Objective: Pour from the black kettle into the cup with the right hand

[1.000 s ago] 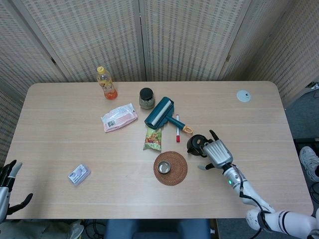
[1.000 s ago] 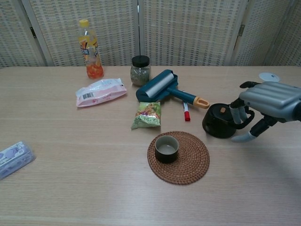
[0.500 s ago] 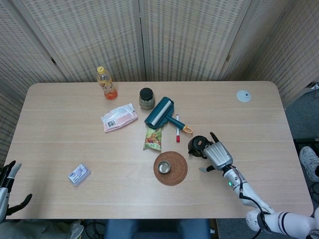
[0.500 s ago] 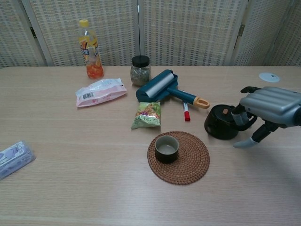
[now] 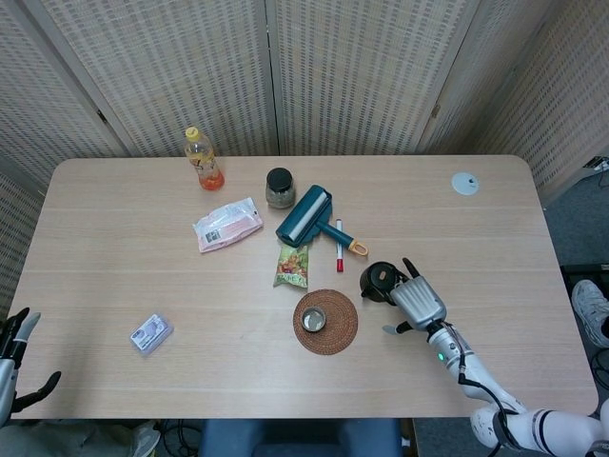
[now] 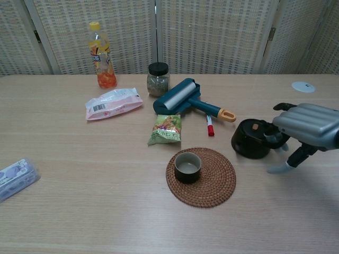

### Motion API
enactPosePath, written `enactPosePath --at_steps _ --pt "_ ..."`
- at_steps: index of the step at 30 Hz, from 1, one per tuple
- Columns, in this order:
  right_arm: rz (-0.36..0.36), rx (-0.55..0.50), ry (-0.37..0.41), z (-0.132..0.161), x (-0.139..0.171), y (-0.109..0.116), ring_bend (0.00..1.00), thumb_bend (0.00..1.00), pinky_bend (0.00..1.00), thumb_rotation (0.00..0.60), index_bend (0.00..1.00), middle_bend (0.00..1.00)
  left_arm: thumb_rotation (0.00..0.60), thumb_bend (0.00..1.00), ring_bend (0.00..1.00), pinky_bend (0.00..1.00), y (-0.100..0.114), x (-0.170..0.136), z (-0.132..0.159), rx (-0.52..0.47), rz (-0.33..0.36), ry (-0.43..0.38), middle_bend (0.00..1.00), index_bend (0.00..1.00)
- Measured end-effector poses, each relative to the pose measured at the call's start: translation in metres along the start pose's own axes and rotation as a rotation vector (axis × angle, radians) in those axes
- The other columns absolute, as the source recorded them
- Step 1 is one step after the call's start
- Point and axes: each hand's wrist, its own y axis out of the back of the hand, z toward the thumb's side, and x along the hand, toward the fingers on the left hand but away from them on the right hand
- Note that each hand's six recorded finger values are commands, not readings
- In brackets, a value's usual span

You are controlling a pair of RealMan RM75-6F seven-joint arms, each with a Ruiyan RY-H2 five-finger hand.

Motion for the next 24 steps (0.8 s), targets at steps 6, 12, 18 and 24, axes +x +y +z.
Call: enactPosePath --at_steps 6,12,18,24 --pt "0.009 0.004 -0.01 -0.003 0.004 -0.005 0.42 0.0 0.0 0.289 0.57 0.56 0.6 0.24 0.01 0.0 -0.001 0.0 0.0 -0.001 -0.001 0.001 0.0 0.0" --pt "0.012 0.001 -0.013 -0.003 0.007 -0.008 0.42 0.0 0.0 0.29 0.57 0.57 0.6 0.24 0.01 0.0 -0.001 0.0 -0.001 -0.002 -0.002 0.002 0.0 0.0" --pt "0.022 -0.002 -0.015 -0.003 0.009 -0.013 0.44 0.0 0.0 0.295 0.59 0.58 0.6 0.24 0.01 0.0 -0.001 -0.001 -0.001 -0.002 -0.002 0.004 0.0 0.0" --pt "0.02 -0.01 -0.02 -0.004 0.01 -0.016 0.5 0.0 0.0 0.318 0.65 0.62 0.6 0.24 0.01 0.0 -0.001 0.0 -0.002 -0.004 -0.001 0.004 0.0 0.0"
